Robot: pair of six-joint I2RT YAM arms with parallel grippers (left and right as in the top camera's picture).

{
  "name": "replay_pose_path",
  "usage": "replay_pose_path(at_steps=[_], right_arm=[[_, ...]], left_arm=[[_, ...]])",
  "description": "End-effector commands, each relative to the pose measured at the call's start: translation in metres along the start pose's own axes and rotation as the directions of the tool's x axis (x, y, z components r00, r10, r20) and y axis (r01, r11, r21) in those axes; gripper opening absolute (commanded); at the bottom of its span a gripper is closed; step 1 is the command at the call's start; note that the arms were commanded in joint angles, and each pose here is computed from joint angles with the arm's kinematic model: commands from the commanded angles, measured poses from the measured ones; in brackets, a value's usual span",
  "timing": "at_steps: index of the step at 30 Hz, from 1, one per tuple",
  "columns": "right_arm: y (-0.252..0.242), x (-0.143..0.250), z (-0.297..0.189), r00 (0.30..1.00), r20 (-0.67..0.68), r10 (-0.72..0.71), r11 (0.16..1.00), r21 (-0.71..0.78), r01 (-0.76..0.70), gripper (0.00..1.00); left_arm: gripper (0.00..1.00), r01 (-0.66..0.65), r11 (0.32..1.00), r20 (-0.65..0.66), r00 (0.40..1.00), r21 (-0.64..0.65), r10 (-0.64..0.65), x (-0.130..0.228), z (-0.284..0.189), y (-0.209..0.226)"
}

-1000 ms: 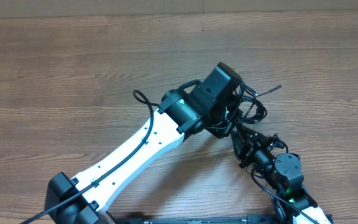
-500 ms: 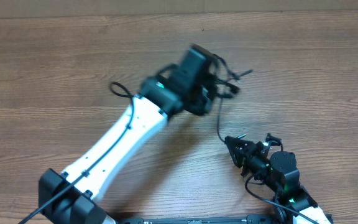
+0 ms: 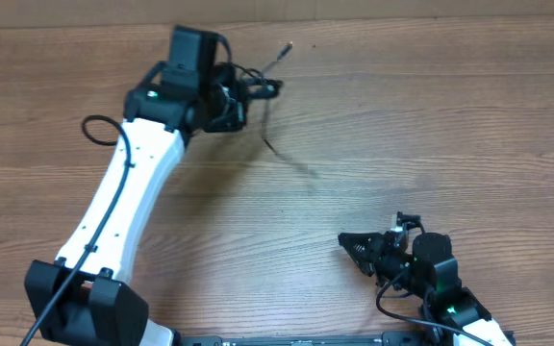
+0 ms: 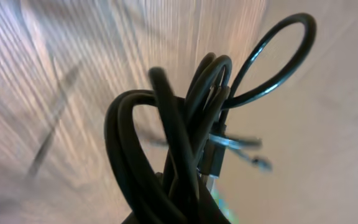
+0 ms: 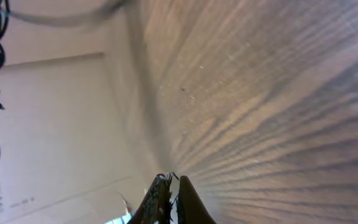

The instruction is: Untangle cables

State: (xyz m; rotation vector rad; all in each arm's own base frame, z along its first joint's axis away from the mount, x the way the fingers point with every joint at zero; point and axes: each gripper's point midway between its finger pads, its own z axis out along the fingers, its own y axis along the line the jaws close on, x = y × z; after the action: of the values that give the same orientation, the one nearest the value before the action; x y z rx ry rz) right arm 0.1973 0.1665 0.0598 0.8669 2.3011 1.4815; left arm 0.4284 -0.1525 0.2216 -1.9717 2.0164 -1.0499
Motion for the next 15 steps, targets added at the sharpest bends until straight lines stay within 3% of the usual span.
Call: replay_pose_path(at_steps=[1, 7, 8, 10, 12, 14, 15], right_arm=[[-0.006, 0.006, 0.000, 0.999, -0.029, -0.026, 1.000, 0.012, 0.027, 0.04], [-0.006, 0.006, 0.000, 0.999, -0.028, -0.027, 1.000, 0.011, 0.027, 0.04], [-0.004, 0.006, 0.000, 0.999, -0.027, -0.031, 1.000, 0.003, 0.031, 0.12], [0.011, 0.007, 0.000, 0.997, -0.035, -0.065, 0.996, -0.057, 0.063, 0.42], [0.038, 0.009, -0.003, 0.992, -0.036, -0.123, 0.980, -0.163, 0.116, 0.59], [0.062, 0.008, -0.008, 0.986, -0.015, -0.167, 0.953, -0.258, 0.157, 0.90], [0.073, 0.008, -0.011, 0.982, 0.000, -0.189, 0.938, -0.297, 0.180, 0.97]], left_arm=[[0.04, 0.036, 0.998, 0.019, 0.999, 0.052, -0.037, -0.009, -0.013, -0.014], [0.04, 0.058, 0.998, 0.040, 0.997, 0.035, -0.060, -0.022, -0.016, -0.012], [0.04, 0.062, 0.998, 0.030, 0.998, 0.010, -0.063, -0.020, -0.015, -0.006], [0.05, 0.068, 0.996, 0.015, 0.998, -0.054, -0.067, -0.014, -0.014, 0.010], [0.05, 0.068, 0.991, 0.003, 0.998, -0.117, -0.068, -0.006, -0.014, 0.026], [0.04, 0.061, 0.982, -0.034, 0.997, -0.176, -0.068, 0.007, -0.014, 0.041], [0.04, 0.055, 0.978, -0.055, 0.996, -0.200, -0.067, 0.014, -0.014, 0.047]])
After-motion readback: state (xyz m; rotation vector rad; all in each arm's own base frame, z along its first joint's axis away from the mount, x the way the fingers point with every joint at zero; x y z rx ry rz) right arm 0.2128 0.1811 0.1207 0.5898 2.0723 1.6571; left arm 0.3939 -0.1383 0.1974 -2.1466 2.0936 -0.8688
